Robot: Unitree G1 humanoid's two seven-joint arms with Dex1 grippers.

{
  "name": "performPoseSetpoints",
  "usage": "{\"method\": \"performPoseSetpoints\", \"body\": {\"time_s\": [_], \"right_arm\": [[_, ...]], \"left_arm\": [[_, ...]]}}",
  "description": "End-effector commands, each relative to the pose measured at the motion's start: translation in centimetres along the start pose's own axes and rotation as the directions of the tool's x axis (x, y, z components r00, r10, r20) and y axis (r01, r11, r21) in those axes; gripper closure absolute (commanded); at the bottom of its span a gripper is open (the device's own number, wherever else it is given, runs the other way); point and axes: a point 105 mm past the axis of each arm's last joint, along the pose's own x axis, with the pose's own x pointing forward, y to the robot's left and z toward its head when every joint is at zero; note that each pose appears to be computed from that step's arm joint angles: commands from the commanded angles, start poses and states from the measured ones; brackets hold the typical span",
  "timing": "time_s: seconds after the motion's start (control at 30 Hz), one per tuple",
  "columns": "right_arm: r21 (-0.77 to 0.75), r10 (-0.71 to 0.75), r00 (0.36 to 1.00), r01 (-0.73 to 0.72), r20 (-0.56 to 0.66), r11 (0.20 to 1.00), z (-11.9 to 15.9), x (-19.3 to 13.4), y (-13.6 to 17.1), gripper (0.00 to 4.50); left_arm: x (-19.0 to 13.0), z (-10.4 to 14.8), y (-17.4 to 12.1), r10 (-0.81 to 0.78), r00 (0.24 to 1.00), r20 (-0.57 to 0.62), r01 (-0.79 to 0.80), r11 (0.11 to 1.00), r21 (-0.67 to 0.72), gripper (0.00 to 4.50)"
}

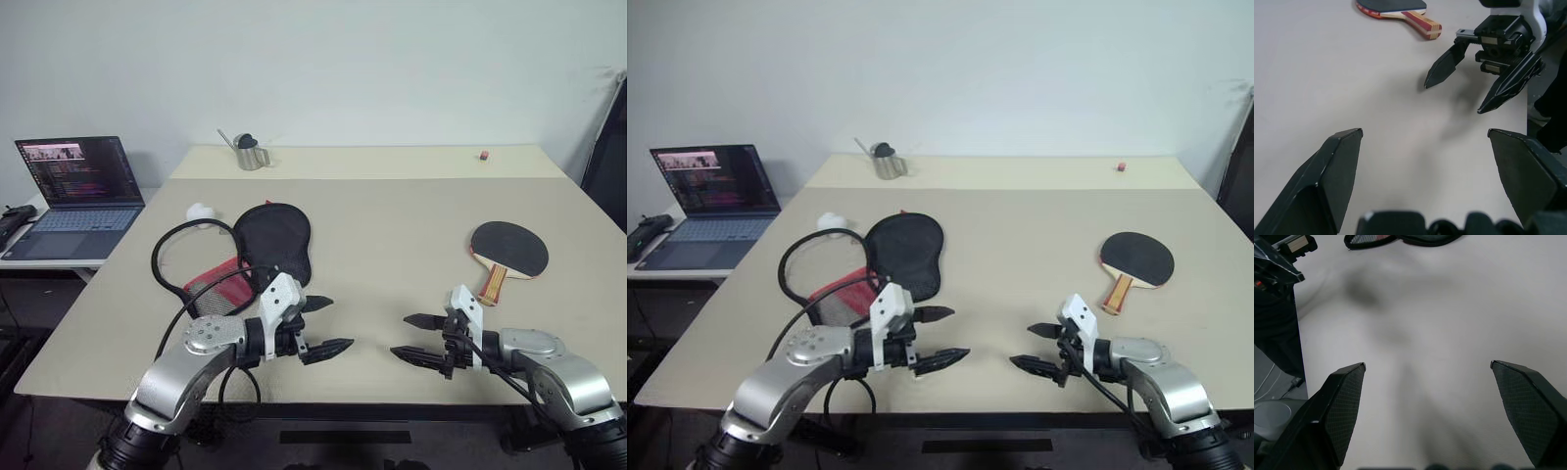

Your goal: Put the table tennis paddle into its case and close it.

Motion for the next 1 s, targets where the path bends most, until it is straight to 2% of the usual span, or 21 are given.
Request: {"method": "performPoseSetpoints", "body": {"time_s": [0.03,0.57,0.77,1.0], "right_arm": [[-0.055,0.01,1.0,-0.009,0.015,0.998,1.3,-0.4,-0.1,0.01],[-0.074,0.036,0.999,-0.033,0.041,0.997,2.2,0.6,0.6,0.01],[-0.083,0.075,0.994,-0.069,0.076,0.994,3.2,1.9,1.0,0.01],[-0.108,0.099,0.989,-0.088,0.109,0.99,4.4,3.2,1.2,0.01]], "left_arm": [[0.9,0.1,-1.2,-0.056,0.998,0.007,0.056,0.998,0.016,0.0],[-0.6,-1.9,-3.8,-0.112,0.993,-0.023,0.111,0.992,-0.055,0.0],[-1.1,-2.1,-3.7,-0.085,0.996,-0.03,0.083,0.995,-0.06,0.0],[-2.3,-2.4,-2.2,-0.022,0.999,-0.038,0.02,0.998,-0.059,0.0]]}}
